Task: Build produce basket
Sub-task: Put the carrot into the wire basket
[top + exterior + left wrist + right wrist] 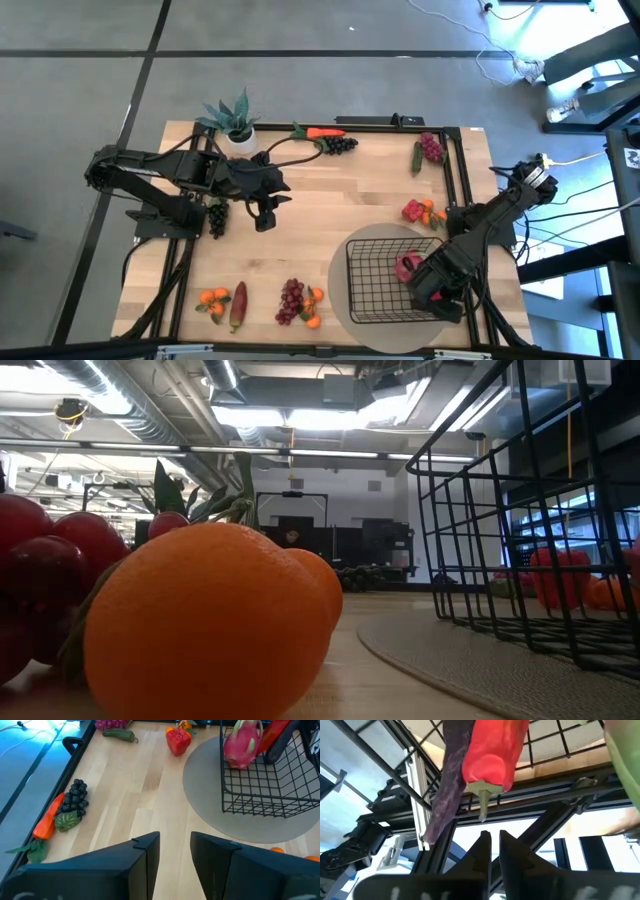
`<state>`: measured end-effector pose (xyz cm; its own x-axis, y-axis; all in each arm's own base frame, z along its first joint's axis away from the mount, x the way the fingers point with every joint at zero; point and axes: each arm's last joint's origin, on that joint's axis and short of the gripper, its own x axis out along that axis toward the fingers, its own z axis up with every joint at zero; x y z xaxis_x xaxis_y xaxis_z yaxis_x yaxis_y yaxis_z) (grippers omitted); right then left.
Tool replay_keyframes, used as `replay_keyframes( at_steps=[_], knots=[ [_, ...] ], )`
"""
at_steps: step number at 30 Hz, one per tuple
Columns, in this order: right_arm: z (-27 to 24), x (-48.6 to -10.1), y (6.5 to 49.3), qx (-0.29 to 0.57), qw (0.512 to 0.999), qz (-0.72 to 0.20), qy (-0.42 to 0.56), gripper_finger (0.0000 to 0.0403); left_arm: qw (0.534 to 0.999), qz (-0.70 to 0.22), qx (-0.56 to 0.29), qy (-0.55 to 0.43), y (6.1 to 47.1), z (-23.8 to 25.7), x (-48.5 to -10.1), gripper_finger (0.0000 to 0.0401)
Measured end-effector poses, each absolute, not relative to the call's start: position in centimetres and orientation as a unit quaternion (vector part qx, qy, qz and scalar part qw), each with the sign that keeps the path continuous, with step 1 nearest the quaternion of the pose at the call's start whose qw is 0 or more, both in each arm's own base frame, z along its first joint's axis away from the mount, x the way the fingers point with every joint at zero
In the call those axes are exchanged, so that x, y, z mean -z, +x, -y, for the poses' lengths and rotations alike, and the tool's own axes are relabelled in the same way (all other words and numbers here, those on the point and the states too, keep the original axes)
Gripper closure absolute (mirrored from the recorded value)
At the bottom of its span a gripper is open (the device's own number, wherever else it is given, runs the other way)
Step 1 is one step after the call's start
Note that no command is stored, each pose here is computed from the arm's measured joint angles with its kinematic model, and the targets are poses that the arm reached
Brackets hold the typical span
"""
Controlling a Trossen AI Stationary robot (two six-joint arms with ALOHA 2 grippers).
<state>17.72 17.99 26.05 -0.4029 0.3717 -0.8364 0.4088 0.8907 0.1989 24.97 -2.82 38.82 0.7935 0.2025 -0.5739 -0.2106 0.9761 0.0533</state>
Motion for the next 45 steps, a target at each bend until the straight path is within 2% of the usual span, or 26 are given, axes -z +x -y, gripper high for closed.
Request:
replay_keyframes(
  at_steps=[10,13,20,24,28,36,41,45],
  knots=[
    [-17.3,-27.9,17.0,-0.009,0.516,-0.823,0.238,0.0382,0.946,-0.301,-0.120,-0.021,25.0,2.4,-38.8,0.0304],
    [-16.8,-29.6,16.9,0.003,0.570,-0.791,0.223,0.0382,0.943,-0.301,-0.135,-0.040,25.0,1.9,-38.8,0.0304],
    [-14.9,-34.0,16.9,0.060,0.735,-0.651,0.182,0.0382,0.913,-0.341,-0.192,-0.117,24.3,0.8,-37.9,0.0304],
    [-13.3,-36.1,16.8,0.093,0.798,-0.571,0.167,0.0382,0.889,-0.363,-0.224,-0.170,23.7,0.7,-37.3,0.0304],
    [-11.3,-37.3,16.3,0.149,0.842,-0.495,0.156,0.0382,0.866,-0.360,-0.257,-0.234,23.7,0.7,-36.4,0.0304],
    [-7.0,-39.2,15.3,0.243,0.869,-0.392,0.179,0.0382,0.850,-0.361,-0.286,-0.256,24.7,0.2,-34.8,0.0304],
    [-4.8,-39.7,15.2,0.269,0.866,-0.382,0.177,0.0382,0.838,-0.349,-0.311,-0.283,25.8,-2.3,-34.3,0.0304],
    [-3.2,-39.9,15.3,0.285,0.862,-0.388,0.159,0.0382,0.848,-0.320,-0.308,-0.289,26.9,-5.4,-34.2,0.0304]
  ],
)
